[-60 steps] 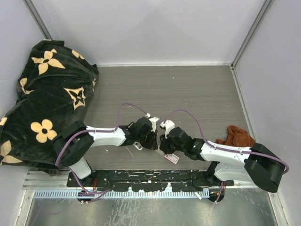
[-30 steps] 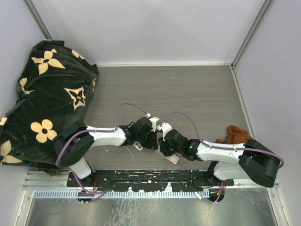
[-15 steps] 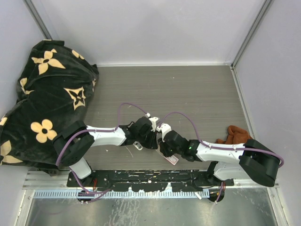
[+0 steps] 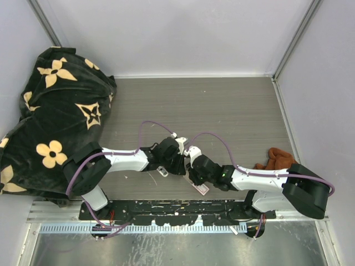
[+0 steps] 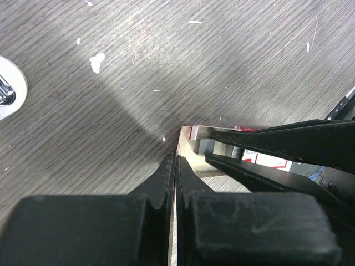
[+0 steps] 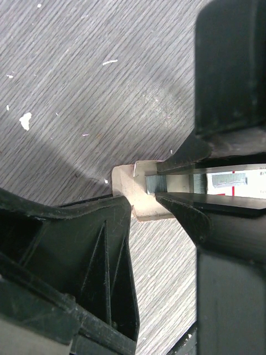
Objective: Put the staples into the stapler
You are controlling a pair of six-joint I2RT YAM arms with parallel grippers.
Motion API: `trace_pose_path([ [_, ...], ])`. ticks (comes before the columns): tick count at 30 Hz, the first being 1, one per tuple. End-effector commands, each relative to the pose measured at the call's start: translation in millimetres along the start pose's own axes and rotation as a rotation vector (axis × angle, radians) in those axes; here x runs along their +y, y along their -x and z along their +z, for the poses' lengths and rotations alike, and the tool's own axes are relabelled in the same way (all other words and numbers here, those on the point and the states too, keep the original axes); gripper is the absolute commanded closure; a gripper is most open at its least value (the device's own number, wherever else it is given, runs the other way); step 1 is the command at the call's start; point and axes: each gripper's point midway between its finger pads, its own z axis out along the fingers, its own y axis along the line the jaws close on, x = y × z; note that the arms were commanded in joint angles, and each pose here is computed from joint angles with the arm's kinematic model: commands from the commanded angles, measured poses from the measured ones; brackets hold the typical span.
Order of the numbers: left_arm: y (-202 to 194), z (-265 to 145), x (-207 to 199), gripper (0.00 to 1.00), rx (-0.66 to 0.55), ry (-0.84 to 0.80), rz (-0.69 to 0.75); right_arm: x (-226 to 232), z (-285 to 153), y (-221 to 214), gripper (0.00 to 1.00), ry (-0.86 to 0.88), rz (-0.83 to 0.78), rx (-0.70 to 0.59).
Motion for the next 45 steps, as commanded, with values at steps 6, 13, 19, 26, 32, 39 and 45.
trace_pose_path([
  [6, 41, -10, -21, 0.86, -0.114, -0.048, 0.039, 10, -12, 37, 0.81, 0.025, 0.031, -0.123],
  [13, 71, -42, -25, 0.52, -0.198, -0.046, 0.035, 10, -27, 54, 0.82, 0.041, 0.040, -0.171],
  [19, 84, -72, 3, 0.39, -0.261, 0.053, -0.040, 7, -36, 65, 0.82, 0.036, 0.051, -0.193],
  [26, 86, -84, 39, 0.31, -0.291, 0.121, -0.190, 6, -35, 72, 0.82, 0.027, 0.059, -0.198],
  [32, 85, -84, 57, 0.29, -0.289, 0.162, -0.240, 6, -34, 72, 0.82, 0.023, 0.060, -0.193],
  [39, 84, -83, 63, 0.29, -0.283, 0.174, -0.242, 5, -33, 70, 0.82, 0.019, 0.065, -0.190],
  [45, 86, -83, 64, 0.29, -0.282, 0.172, -0.230, 6, -32, 72, 0.82, 0.022, 0.067, -0.195],
])
